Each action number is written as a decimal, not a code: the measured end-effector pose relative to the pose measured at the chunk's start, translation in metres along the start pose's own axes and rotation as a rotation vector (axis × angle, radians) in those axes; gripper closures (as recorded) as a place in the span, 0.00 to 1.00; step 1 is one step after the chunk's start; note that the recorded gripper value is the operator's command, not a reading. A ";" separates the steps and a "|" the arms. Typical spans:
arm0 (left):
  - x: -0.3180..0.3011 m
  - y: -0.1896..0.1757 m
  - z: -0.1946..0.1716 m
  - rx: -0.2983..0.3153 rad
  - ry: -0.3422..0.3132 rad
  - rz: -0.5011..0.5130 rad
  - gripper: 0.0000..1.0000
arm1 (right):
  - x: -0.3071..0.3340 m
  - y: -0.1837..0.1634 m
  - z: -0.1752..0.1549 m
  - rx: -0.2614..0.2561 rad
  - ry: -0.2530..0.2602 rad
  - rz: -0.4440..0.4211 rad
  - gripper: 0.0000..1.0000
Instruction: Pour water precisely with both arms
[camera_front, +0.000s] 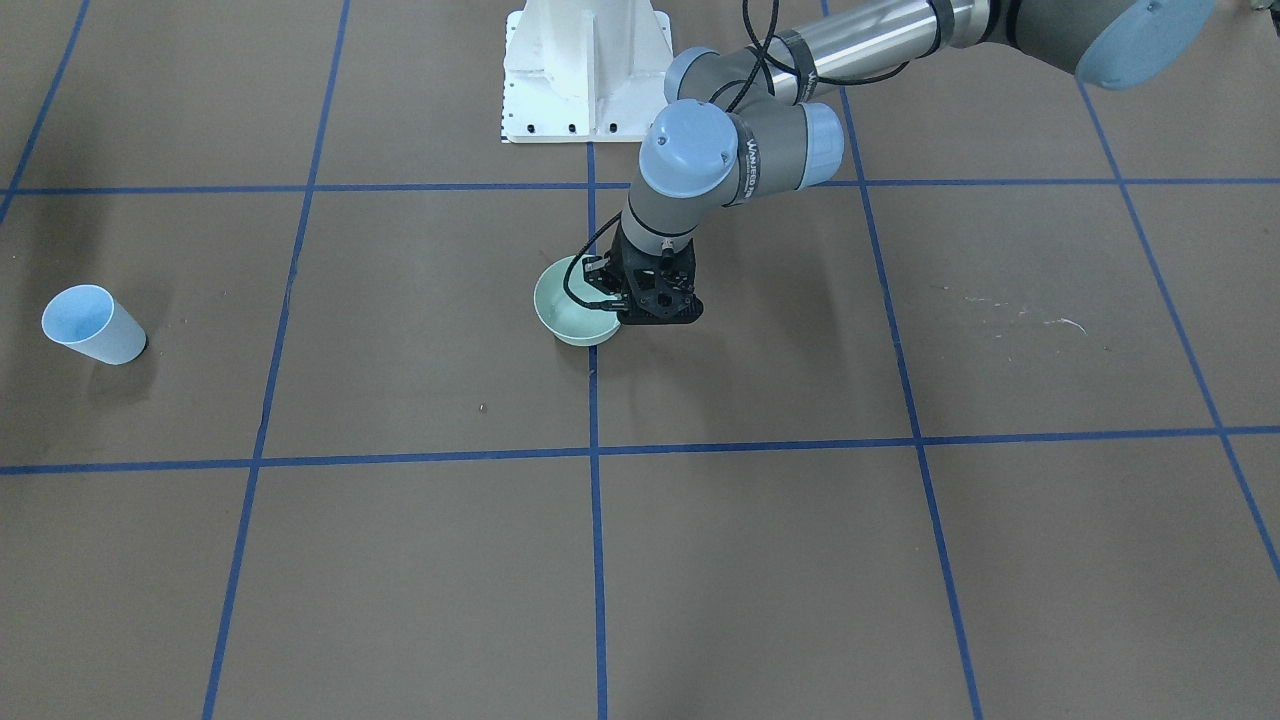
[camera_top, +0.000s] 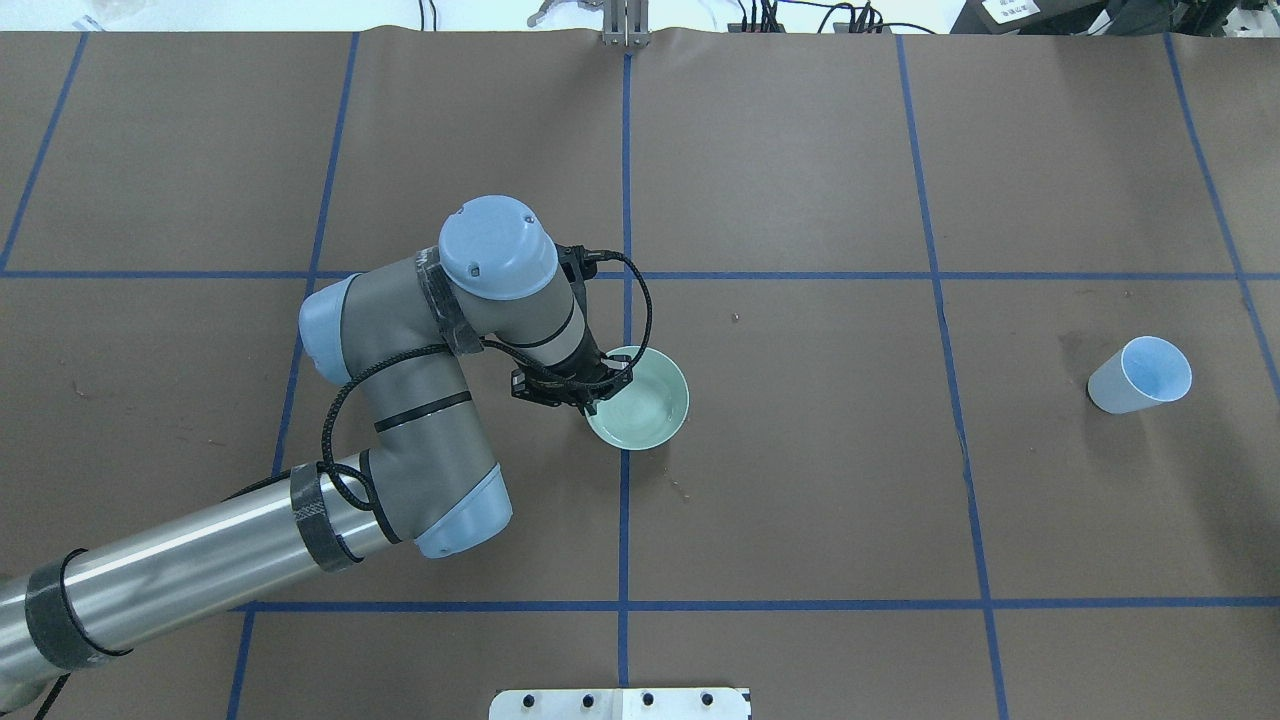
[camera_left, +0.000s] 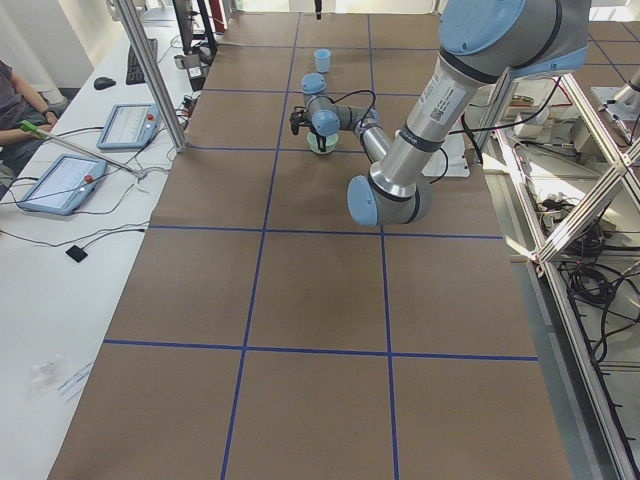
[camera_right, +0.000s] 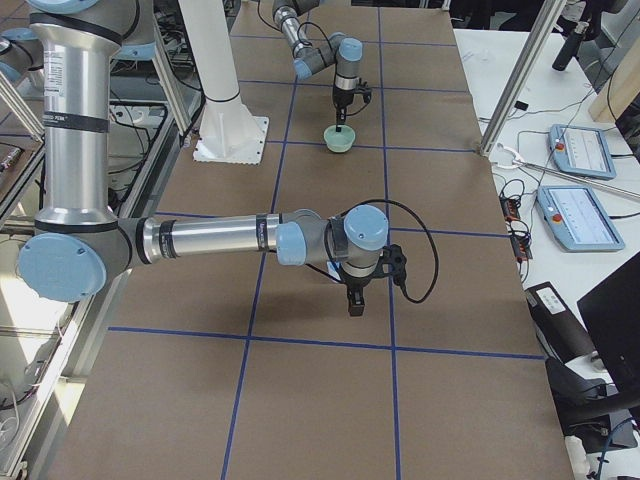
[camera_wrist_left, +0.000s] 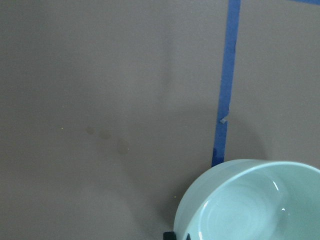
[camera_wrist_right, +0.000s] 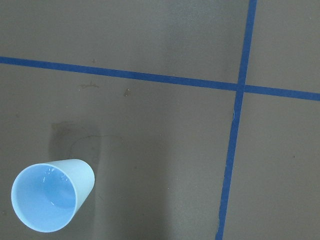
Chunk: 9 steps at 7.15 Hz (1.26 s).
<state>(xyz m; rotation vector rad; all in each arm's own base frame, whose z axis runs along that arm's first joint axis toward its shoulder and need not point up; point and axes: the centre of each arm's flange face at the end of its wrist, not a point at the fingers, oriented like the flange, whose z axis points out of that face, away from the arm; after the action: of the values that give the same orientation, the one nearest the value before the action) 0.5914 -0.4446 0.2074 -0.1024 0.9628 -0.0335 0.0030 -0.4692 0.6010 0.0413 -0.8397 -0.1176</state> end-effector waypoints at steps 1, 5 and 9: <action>-0.001 -0.001 0.001 0.000 -0.002 -0.001 0.95 | 0.000 0.000 0.000 0.000 0.000 -0.001 0.01; -0.005 -0.003 0.002 0.012 -0.009 -0.003 0.06 | -0.002 0.000 0.001 -0.003 -0.001 -0.005 0.01; -0.004 -0.001 -0.052 0.068 0.064 0.017 0.01 | -0.015 0.005 0.014 0.043 -0.013 -0.111 0.01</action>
<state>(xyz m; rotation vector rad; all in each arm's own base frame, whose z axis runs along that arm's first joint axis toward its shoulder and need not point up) 0.5461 -0.4487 0.1816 -0.0309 1.0256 -0.0545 -0.0171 -0.4627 0.5996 0.1282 -0.8535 -0.2045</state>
